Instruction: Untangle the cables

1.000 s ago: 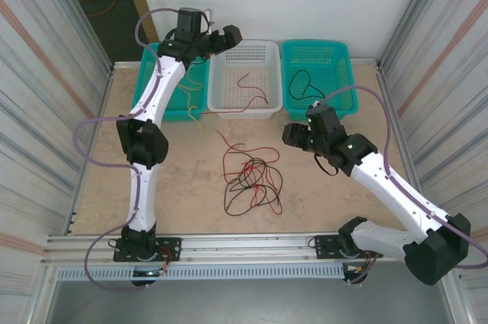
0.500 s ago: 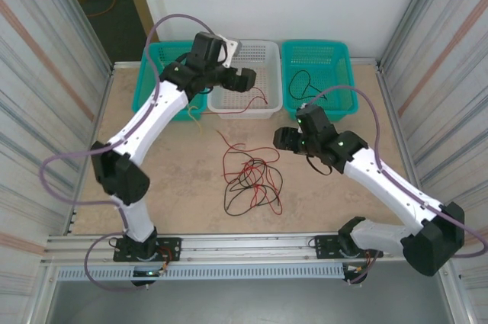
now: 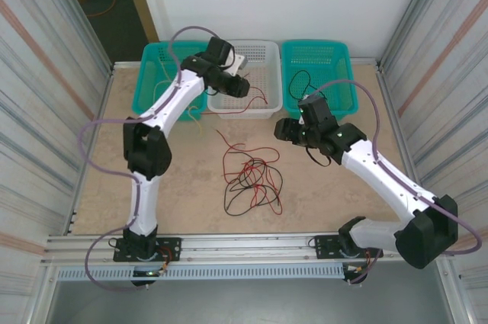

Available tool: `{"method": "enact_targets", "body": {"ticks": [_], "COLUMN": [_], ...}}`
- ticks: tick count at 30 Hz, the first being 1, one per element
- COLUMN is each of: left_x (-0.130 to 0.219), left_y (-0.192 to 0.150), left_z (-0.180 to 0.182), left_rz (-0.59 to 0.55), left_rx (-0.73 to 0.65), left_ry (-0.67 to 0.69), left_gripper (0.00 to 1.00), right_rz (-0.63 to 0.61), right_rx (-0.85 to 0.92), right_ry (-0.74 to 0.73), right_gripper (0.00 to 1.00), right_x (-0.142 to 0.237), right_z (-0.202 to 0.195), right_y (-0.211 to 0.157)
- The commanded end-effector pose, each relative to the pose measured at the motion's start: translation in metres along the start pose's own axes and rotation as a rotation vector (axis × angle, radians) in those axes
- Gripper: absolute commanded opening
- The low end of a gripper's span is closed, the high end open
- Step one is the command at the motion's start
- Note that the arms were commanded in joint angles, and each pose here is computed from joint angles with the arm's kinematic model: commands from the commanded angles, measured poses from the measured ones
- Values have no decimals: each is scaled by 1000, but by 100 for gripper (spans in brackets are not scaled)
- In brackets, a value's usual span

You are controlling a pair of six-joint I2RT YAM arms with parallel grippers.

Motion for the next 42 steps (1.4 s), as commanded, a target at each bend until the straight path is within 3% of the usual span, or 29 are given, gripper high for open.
{"method": "enact_targets", "body": {"ticks": [1,4,9,22,26,31,38,42], "left_x": [3,-10,-29,-58,-65,-55,-31,-30], "left_y": [0,-2,-6,-8,-10,13,58,72], "left_z": [-20,-20,-15,-11,-8,5,40,56], "left_rz": [33,50,79,112,122,18,-193,-296], "left_rx": [-25,-22,-7,11,18,5,64,116], "left_ry": [-86,-77,-62,-96,-83,19,105,79], "left_gripper": [48,53,53,43,31,1,0,0], "right_rz": [8,19,23,6,6,21,37,39], "right_rx": [-1,-2,5,-20,-21,-25,-37,-43], "right_ry": [18,16,25,27,35,41,41,37], "right_gripper": [64,65,65,65,64,63,62,62], "right_x": [7,7,12,21,22,19,14,11], "right_z": [-5,-9,-10,-24,-25,-25,-26,-28], "right_y": [-5,-9,-11,-2,-1,-2,-6,-7]}}
Point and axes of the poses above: each hand's point on the last joint's axis, 136 mm out from that joint toward the fingers, its own x axis back along the fingers, its own z axis along the line the jaws close on, y = z × x, the point moved 5 cm from there along x, back along the fingers, and after that the axes turned 15 degrees about -x, right-handed, at the moved point
